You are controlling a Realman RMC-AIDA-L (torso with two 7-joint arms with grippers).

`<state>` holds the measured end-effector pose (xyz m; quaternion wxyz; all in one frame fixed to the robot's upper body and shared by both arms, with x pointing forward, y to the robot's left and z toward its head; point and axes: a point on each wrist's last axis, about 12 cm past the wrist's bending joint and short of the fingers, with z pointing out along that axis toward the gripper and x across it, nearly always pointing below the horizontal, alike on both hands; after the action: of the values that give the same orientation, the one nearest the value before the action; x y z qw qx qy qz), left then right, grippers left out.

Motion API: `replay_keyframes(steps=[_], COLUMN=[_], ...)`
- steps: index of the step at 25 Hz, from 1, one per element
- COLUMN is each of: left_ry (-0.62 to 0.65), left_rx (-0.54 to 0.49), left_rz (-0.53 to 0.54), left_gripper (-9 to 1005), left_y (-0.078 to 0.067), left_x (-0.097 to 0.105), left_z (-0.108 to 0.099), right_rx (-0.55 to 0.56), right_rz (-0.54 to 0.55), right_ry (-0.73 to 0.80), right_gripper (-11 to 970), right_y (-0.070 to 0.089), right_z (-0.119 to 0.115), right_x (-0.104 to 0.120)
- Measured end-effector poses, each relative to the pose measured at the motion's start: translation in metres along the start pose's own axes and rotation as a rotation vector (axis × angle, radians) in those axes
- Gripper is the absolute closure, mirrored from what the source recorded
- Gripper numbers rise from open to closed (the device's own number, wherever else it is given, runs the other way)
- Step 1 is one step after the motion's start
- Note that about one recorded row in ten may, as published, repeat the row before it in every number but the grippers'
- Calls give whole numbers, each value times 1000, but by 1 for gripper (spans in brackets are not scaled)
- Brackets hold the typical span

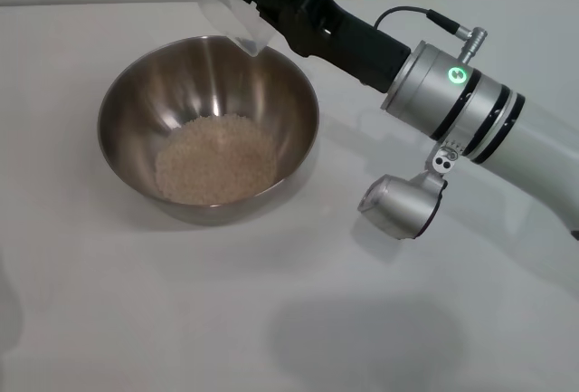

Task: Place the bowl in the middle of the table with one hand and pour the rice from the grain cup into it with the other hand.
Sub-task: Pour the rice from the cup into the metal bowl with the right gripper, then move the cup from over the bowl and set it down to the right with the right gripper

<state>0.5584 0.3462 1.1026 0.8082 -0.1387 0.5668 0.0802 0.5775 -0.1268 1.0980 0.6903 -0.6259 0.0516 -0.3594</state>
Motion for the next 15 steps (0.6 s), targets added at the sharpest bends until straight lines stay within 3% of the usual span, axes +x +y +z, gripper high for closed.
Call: replay_keyframes(steps=[4, 7, 15], left_ry=[0, -3, -8], left_rx=[1, 2, 9], left_rz=[0, -2, -7], left_gripper=[238, 238, 238], left_y=[0, -1, -4], left_x=[0, -1, -2], left_z=[0, 1, 2], right_rx=[9, 53, 133], right_rz=[56, 187, 382], right_ry=[24, 109, 290], right_gripper=[958, 958, 958], right_y=[0, -5, -12], right_z=[-2, 0, -4], right_x=[-3, -6, -8])
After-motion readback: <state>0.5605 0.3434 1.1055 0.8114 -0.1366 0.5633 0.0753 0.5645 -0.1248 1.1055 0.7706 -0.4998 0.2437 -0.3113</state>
